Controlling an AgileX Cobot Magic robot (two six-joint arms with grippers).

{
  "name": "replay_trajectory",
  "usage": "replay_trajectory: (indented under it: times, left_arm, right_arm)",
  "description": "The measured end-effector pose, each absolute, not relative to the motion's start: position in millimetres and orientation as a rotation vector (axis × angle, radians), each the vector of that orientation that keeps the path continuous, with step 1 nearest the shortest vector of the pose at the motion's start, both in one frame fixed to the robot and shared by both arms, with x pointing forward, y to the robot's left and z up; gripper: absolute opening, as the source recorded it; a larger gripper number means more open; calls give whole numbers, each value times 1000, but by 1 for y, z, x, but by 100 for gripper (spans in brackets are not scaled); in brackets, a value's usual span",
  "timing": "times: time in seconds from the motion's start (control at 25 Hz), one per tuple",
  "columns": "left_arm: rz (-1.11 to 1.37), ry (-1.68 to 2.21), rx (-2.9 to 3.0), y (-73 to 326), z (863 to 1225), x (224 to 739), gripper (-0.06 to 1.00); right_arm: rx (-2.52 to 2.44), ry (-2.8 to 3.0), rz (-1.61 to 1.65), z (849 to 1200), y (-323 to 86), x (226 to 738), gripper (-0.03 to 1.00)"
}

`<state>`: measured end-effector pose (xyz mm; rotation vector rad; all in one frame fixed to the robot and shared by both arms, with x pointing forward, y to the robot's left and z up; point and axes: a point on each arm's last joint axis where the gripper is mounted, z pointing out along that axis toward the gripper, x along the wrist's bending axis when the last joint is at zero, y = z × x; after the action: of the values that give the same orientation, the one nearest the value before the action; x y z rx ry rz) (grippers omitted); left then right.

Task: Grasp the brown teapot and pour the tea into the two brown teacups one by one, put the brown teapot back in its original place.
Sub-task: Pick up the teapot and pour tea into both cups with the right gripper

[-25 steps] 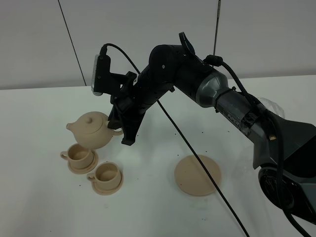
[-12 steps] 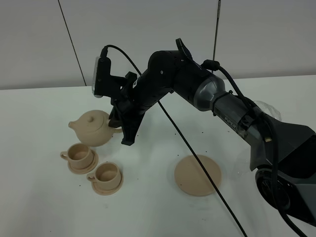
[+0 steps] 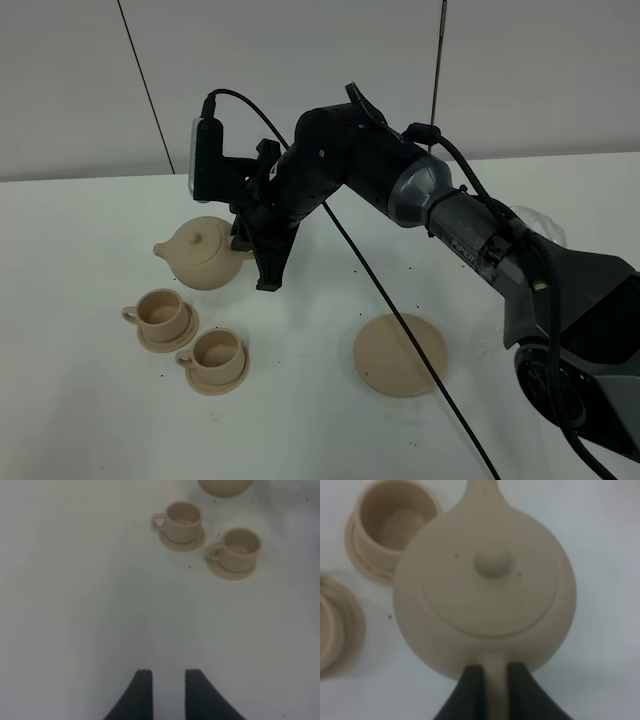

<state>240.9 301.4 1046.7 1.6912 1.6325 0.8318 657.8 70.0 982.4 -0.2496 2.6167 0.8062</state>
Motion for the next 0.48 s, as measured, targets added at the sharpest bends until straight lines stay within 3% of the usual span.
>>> replay_trajectory:
  times: [0.48]
  left_arm:
    - [832, 1632, 1691, 301, 1047, 241, 23]
  right_arm:
    - [-331, 2605, 739, 986, 76, 650, 10]
